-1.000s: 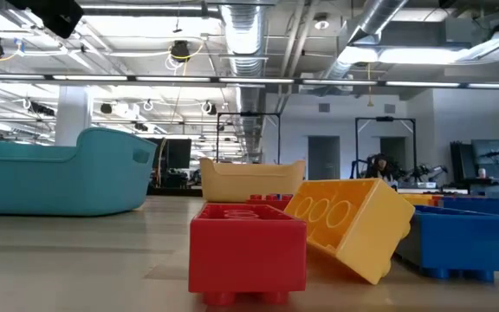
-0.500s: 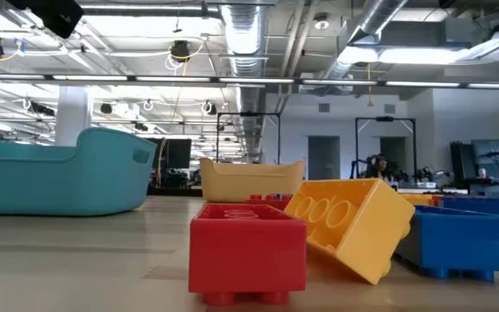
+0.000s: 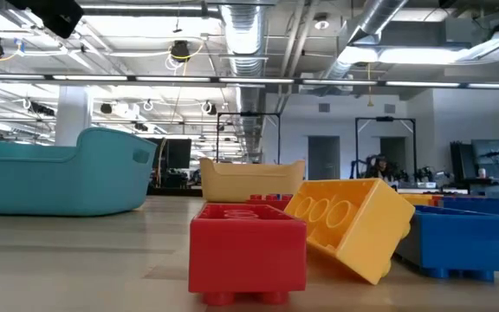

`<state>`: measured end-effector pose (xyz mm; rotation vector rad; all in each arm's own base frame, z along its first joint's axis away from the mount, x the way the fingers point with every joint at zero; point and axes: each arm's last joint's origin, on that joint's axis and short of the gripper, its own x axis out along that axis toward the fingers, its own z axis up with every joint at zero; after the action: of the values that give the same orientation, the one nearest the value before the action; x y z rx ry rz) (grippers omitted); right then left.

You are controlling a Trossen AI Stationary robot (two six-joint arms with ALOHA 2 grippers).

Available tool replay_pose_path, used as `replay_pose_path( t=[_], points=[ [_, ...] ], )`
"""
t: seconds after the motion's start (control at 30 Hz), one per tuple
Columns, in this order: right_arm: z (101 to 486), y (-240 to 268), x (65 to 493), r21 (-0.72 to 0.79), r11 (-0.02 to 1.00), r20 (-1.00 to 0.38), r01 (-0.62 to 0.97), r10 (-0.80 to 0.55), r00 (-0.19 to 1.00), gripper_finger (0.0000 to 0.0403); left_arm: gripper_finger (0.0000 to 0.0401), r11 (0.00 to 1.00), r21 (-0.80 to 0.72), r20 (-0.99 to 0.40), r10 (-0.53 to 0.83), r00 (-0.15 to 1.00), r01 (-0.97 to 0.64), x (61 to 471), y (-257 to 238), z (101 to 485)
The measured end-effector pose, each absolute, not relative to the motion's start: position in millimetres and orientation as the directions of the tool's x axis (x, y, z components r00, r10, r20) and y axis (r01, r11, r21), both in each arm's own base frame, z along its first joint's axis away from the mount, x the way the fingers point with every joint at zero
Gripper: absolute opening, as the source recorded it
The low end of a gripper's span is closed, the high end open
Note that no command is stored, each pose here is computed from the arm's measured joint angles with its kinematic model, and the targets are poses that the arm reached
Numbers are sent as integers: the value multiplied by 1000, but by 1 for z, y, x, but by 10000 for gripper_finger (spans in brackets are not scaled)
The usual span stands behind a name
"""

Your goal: Sort & place blocks by color

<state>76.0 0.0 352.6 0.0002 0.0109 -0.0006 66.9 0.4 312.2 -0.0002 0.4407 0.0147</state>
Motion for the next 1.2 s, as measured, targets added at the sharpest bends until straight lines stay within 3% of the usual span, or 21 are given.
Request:
replay_pose_path(
  t=[0.73, 1.2],
  points=[
    [353, 0, 76, 0, 1000, -11, 0, 0, 1000, 67, 0, 998, 14, -408, 64, 911, -64, 68, 2, 314],
    [352, 0, 76, 0, 1000, -12, 0, 0, 1000, 67, 0, 991, -87, -378, 60, 924, -100, 69, 2, 317]
  ],
)
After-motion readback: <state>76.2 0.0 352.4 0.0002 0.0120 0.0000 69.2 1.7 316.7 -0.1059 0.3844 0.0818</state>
